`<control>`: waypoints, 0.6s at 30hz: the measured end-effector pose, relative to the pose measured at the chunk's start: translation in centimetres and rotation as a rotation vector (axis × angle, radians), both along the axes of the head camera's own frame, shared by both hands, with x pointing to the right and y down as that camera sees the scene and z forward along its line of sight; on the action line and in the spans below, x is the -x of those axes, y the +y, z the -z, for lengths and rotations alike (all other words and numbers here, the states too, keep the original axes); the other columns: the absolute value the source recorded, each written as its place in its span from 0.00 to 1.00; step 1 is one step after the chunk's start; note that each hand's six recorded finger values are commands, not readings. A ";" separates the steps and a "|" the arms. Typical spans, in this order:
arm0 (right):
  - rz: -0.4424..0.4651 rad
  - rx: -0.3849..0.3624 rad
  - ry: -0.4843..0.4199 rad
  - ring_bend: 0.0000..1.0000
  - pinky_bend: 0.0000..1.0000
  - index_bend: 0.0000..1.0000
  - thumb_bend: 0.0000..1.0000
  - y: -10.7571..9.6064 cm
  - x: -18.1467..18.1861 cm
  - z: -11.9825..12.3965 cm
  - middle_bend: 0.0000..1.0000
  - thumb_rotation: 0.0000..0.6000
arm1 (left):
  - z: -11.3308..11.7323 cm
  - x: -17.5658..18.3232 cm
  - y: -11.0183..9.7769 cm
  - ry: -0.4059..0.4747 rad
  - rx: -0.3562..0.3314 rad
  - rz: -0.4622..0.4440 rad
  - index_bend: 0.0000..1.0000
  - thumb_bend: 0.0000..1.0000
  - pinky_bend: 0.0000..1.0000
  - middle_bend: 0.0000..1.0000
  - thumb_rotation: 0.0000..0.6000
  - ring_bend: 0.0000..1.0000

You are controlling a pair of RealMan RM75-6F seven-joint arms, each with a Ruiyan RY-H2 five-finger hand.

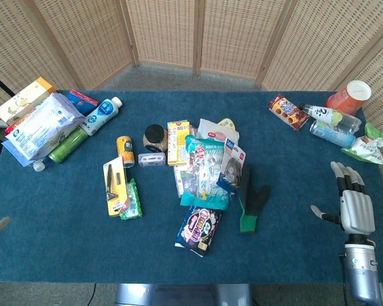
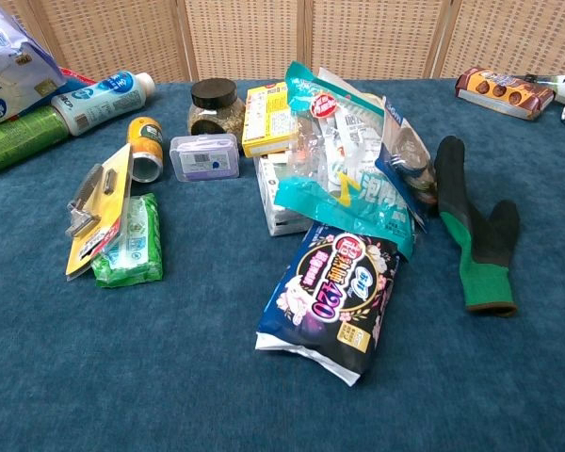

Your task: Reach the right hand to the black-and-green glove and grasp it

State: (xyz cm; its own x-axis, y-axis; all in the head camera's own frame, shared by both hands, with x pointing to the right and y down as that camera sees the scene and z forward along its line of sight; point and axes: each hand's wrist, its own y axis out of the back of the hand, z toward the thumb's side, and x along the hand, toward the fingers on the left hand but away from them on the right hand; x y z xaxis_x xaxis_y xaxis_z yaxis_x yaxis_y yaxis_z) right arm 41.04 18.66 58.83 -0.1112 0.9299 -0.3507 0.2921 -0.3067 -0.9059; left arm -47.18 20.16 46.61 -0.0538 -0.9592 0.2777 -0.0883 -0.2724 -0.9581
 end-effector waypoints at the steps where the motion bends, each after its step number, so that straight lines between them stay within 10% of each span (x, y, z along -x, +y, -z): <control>1: -0.002 0.001 -0.005 0.00 0.00 0.00 0.00 0.0 0.0 0.0 0.00 1.00 | -0.1 0.0 0.0 -0.005 0.006 0.003 0.11 0.00 0.00 0.00 1.00 0.00; 18: -0.039 0.222 -0.211 0.00 0.00 0.00 0.00 0.5 7.4 -2.7 0.00 1.00 | -0.1 0.1 -0.1 0.005 0.024 0.021 0.12 0.00 0.00 0.00 1.00 0.00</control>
